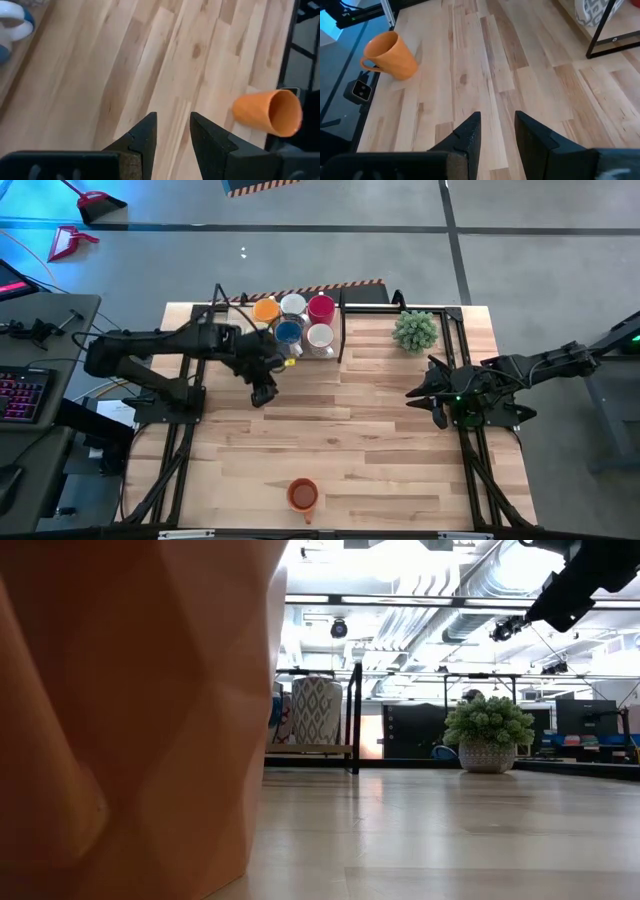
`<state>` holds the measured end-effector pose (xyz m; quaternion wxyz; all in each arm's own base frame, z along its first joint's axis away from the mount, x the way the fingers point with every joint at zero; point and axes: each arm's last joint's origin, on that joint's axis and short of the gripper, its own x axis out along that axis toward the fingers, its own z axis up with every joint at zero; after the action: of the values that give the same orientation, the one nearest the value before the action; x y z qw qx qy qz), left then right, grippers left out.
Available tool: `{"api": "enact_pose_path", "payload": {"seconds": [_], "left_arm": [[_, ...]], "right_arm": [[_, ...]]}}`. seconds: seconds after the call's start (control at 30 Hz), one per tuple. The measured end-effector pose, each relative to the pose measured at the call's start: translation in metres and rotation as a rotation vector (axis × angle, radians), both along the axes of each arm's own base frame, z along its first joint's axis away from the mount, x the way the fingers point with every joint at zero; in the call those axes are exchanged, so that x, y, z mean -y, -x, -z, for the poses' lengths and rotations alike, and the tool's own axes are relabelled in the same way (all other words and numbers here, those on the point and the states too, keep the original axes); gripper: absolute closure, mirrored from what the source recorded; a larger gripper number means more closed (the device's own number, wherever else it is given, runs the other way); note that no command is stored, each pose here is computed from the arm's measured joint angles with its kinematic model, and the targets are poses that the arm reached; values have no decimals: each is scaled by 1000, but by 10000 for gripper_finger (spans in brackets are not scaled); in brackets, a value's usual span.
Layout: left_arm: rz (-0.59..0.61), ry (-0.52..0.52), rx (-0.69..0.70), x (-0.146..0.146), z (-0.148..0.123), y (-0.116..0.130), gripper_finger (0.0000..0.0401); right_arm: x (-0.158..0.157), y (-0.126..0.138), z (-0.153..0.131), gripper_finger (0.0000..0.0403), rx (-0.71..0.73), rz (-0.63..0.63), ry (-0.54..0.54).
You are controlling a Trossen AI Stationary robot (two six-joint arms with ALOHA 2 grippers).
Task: Place coffee mugs
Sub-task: Put the orange mug on the shelf
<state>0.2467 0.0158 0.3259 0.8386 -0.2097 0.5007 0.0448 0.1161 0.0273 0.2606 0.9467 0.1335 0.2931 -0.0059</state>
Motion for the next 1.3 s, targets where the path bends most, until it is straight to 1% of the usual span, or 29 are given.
{"api": "enact_pose_path", "payload": {"seconds": [0.07,0.23,0.37,0.47,0.63,0.7,0.8,0.87,0.97,1.03,1.13,1.17,1.23,1.3], "left_arm": [[-4,-19,4,7,4,-2,295],[-1,-16,61,23,15,-10,295],[-49,-33,107,31,24,-15,295],[-74,-51,177,35,30,-20,295],[-79,-50,359,40,42,-40,295],[-57,-61,450,41,45,-51,295],[41,-85,502,43,53,-63,295],[75,-53,482,44,58,-65,295],[52,32,446,45,61,-65,295],[41,70,448,47,59,-66,295],[58,84,453,57,48,-65,296],[80,76,472,63,40,-66,298],[124,29,496,77,24,-65,306],[154,-25,473,93,10,-60,316]], "right_arm": [[0,0,0,304,0,-2,3],[0,0,0,304,1,-19,27],[0,0,0,304,0,-19,27],[0,0,0,304,0,-17,21],[0,0,0,304,2,-31,43],[0,0,0,304,3,-30,42],[0,-1,-1,304,14,-28,69],[0,-2,-1,304,21,-4,63],[0,-3,0,304,9,20,33],[0,-3,1,304,2,34,16],[0,-3,1,304,-4,36,17],[0,-3,1,304,-5,36,17],[0,-3,2,304,-14,29,27],[0,-2,3,304,-24,18,29]]}}
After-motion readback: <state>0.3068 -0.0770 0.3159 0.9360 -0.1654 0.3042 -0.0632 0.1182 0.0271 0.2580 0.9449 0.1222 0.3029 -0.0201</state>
